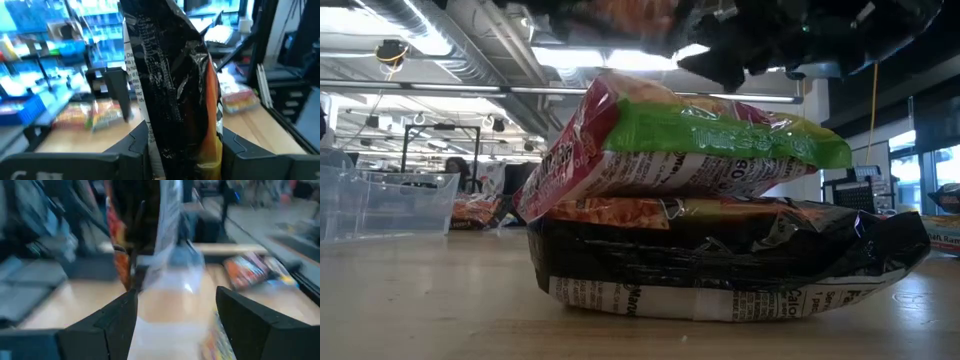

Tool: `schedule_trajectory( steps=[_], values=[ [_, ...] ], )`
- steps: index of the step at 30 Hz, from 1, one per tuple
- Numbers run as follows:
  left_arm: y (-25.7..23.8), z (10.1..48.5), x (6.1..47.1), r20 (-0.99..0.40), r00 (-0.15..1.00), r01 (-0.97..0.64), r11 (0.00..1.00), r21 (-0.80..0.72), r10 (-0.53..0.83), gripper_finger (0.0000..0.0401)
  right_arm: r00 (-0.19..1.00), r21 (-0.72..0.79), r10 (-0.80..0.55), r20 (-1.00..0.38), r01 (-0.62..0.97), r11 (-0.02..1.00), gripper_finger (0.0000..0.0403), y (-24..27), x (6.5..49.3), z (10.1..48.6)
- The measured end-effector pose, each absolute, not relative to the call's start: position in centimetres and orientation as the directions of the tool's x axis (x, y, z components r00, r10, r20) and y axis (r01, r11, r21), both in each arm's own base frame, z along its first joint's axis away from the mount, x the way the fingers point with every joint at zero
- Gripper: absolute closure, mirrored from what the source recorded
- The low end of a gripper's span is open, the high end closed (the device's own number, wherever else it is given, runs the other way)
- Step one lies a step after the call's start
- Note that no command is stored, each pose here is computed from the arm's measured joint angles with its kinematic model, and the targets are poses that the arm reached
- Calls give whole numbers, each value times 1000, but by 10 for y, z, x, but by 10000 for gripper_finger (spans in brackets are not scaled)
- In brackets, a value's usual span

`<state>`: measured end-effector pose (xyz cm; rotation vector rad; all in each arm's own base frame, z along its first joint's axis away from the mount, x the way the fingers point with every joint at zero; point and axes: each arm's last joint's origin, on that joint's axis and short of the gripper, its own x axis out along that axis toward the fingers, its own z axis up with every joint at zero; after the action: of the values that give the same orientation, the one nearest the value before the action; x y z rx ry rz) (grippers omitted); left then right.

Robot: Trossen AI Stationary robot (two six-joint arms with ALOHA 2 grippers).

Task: Sort Maruchan noodles
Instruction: Put the black noodle pack into the left transparent bin

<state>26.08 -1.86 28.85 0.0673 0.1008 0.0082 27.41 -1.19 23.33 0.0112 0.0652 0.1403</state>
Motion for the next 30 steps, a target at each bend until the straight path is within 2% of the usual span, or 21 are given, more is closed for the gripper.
schedule_trajectory(
  steps=[2, 4, 11, 14, 18, 20, 25, 30],
  values=[
    [-18, 284, 264, -113, 993, -21, 997, 75, 30, 285, 984, 15, 175, 30, -176, 984, 149, -11, 281, 235],
    [-18, 281, 270, -92, 995, -30, 997, 75, 37, 284, 981, 23, 182, 66, -184, 983, 149, -12, 288, 234],
    [-15, 277, 275, -100, 993, -59, 995, 78, 67, 282, 973, 22, 224, 62, -226, 974, 156, -9, 309, 233],
    [-15, 277, 275, -96, 993, -62, 995, 76, 69, 281, 977, 3, 206, 50, -207, 978, 190, -9, 312, 231],
    [-15, 276, 274, -108, 991, -70, 995, 66, 77, 276, 981, -7, 187, 49, -187, 982, 268, -10, 312, 231],
    [-15, 276, 274, -115, 990, -69, 996, 63, 76, 263, 982, -22, 185, 46, -184, 983, 303, -10, 312, 230],
    [-14, 279, 266, -164, 983, -80, 996, 28, 84, 211, 983, -20, 183, 12, -183, 983, 306, -10, 312, 227],
    [-11, 308, 245, -298, 944, -138, 990, 30, 140, 172, 988, -6, 140, -66, -140, 990, 306, -11, 312, 219]
  ],
)
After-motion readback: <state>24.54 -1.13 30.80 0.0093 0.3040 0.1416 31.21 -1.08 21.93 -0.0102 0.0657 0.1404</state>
